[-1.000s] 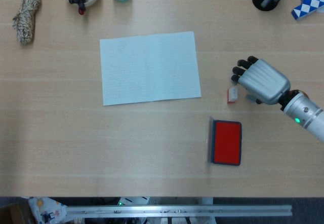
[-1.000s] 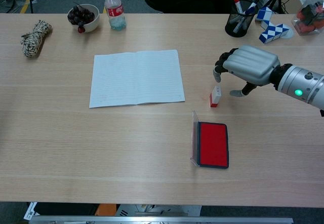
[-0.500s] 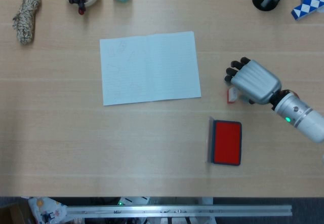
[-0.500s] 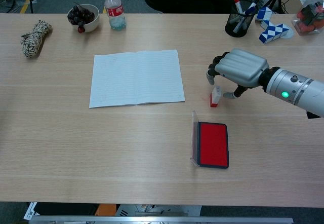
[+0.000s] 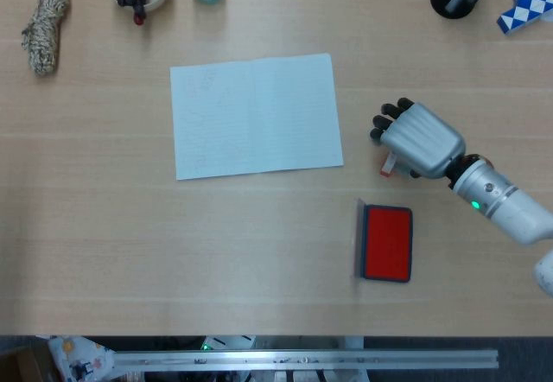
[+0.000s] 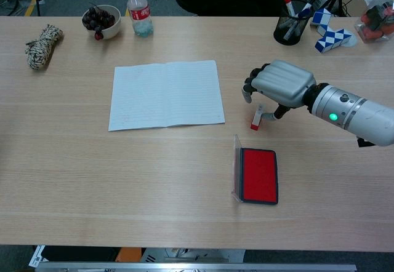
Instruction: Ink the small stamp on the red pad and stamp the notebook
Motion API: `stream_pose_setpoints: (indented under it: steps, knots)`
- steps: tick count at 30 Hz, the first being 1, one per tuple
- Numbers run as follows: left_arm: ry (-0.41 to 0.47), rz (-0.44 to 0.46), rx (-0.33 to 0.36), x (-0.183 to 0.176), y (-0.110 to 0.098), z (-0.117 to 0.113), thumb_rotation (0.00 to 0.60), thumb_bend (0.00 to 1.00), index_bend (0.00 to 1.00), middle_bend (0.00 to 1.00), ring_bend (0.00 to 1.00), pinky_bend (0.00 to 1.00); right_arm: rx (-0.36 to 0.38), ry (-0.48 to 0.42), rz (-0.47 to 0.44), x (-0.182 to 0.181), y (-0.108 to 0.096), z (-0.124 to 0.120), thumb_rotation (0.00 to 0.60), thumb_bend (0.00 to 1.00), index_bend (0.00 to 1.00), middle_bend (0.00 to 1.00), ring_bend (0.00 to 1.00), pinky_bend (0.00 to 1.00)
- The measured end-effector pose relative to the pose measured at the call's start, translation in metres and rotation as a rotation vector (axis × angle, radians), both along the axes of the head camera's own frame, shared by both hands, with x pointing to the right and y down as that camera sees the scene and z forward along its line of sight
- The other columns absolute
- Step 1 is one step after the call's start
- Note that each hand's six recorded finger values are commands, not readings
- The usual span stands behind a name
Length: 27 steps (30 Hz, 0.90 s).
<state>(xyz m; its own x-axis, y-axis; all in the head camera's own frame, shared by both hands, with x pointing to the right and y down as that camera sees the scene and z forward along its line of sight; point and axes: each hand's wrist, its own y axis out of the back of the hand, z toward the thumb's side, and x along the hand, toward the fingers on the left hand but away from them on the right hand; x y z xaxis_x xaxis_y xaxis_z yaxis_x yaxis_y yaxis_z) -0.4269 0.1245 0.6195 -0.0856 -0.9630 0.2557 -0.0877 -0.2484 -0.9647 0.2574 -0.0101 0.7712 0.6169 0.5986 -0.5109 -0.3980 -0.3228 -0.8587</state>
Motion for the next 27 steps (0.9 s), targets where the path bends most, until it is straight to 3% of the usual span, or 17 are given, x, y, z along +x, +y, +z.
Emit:
stream_pose_setpoints:
  steps: [27]
  knots:
    - [0.001,-0.004,-0.01,-0.002,0.003,0.001,0.6,0.19,0.18,0.13,0.21,0.17,-0.025,0.035,-0.007,0.005,0.005,0.005,0.6,0.24,0.5,0.39,0.26,0.33]
